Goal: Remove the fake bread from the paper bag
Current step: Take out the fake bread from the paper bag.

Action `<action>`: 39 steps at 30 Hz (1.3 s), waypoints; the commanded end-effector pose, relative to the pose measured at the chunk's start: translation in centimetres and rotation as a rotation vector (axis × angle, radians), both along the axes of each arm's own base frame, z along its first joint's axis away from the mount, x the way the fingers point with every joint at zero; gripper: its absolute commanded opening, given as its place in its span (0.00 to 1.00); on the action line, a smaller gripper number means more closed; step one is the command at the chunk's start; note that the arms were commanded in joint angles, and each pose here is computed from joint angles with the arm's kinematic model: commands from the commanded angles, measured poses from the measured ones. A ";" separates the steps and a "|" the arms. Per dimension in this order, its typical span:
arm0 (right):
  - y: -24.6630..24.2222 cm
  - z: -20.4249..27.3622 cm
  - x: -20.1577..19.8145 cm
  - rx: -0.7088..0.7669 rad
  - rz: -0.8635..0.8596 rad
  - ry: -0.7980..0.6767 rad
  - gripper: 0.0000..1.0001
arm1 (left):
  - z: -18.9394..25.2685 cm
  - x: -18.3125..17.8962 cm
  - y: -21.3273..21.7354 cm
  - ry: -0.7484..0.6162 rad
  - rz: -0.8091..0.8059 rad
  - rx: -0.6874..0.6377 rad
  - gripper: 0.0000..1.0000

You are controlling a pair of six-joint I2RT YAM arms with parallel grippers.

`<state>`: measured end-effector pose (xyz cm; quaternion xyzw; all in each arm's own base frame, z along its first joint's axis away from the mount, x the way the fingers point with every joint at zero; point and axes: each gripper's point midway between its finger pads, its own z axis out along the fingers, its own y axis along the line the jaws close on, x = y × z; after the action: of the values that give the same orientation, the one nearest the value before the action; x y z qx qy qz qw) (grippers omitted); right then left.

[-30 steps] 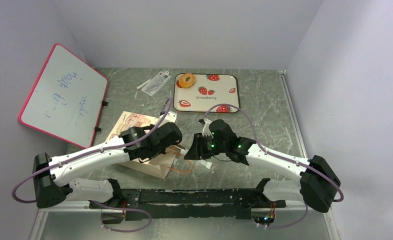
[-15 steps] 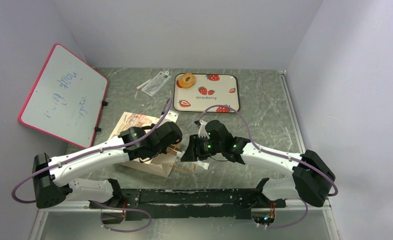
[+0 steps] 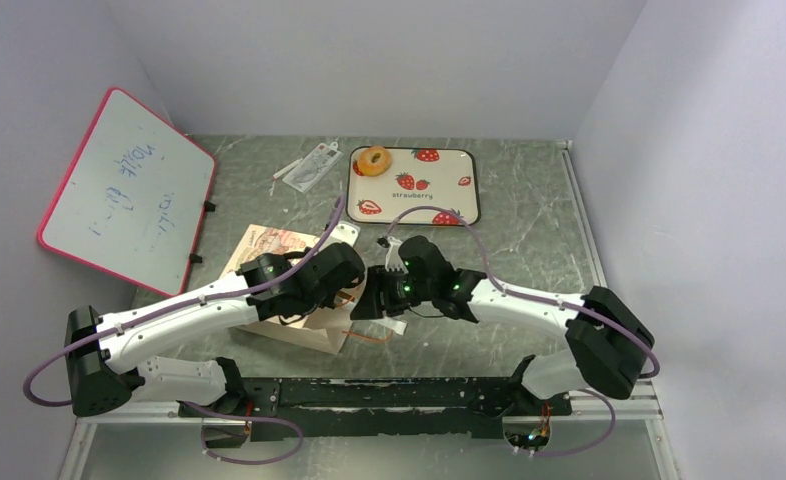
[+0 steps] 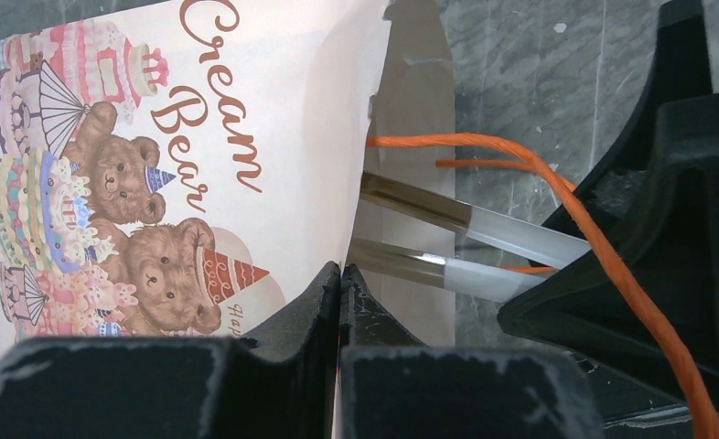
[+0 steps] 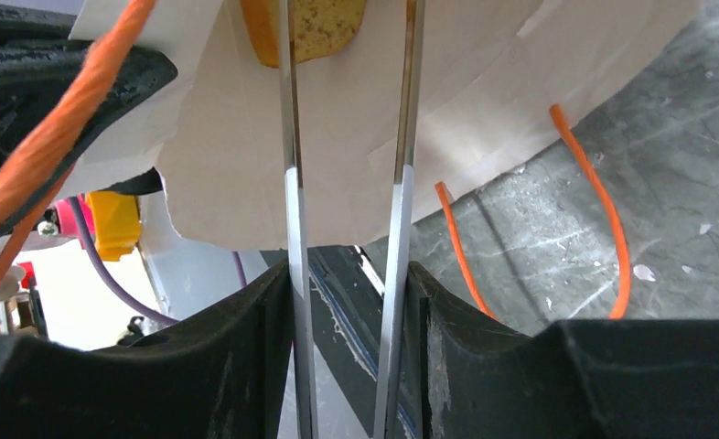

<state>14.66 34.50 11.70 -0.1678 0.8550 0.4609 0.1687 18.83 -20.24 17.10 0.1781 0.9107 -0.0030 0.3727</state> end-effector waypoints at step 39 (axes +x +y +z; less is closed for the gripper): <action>-5.8 10.1 2.2 -0.101 -0.310 -0.148 0.05 | 3.8 4.6 7.1 -0.208 0.291 -0.175 0.07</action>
<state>15.74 29.41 18.55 -0.1115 0.8862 0.3723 0.2524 22.69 -14.03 20.25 0.0238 0.8884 -0.0121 0.4582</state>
